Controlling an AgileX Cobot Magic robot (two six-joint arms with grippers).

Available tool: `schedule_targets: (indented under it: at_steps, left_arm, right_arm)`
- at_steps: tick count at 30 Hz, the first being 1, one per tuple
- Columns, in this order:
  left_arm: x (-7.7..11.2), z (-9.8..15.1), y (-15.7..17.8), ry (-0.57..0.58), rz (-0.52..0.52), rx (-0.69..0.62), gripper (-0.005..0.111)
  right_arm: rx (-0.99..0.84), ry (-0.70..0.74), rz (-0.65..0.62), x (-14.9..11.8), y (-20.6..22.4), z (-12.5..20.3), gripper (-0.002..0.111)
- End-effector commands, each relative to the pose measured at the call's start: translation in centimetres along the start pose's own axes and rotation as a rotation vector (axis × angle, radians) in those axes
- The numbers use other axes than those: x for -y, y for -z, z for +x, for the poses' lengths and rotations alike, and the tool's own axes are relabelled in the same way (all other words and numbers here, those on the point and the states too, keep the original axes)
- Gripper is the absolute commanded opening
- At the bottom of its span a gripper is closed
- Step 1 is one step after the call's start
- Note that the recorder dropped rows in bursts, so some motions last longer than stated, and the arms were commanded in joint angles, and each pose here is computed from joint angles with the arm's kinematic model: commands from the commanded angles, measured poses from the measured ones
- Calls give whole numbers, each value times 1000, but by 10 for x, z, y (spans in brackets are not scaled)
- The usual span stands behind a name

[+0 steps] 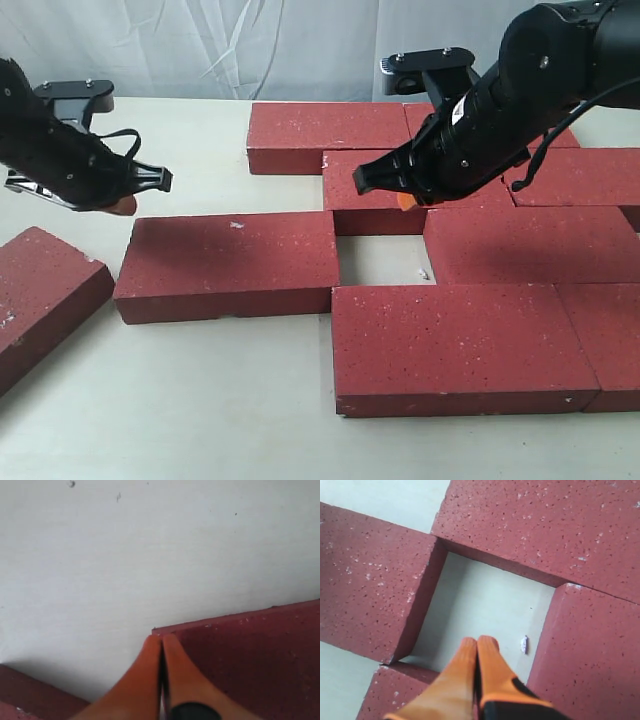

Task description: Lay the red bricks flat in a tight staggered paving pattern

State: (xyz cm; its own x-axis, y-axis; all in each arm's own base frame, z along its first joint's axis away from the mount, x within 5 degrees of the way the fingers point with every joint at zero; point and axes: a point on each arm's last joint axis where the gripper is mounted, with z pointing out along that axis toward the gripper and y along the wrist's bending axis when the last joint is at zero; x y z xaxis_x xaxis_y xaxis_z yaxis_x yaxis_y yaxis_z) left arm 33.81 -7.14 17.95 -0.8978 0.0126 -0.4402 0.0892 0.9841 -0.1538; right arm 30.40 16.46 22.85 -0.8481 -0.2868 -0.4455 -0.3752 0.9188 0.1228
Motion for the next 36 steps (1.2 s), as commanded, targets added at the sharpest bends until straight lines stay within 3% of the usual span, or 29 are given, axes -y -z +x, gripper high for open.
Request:
schedule_targets:
  at_steps: [1, 11, 22, 29, 36]
  left_arm:
    - [0, -3, 10, -23, -7, 15, 0]
    - [-4, 4, 8, -52, -41, -56, 0]
    - [-1, 8, 21, -64, -52, -217, 0]
    - [-2, 23, 35, -178, -39, -420, 0]
    - [-10, 39, 30, -219, -87, -509, 0]
  right_arm:
    - [10, 7, 4, 0, 4, -1, -1]
    - [-22, 7, 6, 0, 4, 2, -1]
    - [-20, 7, 6, 0, 4, 2, -1]
    - [-16, 7, 6, 0, 4, 1, -1]
    - [-18, 7, 6, 0, 4, 2, -1]
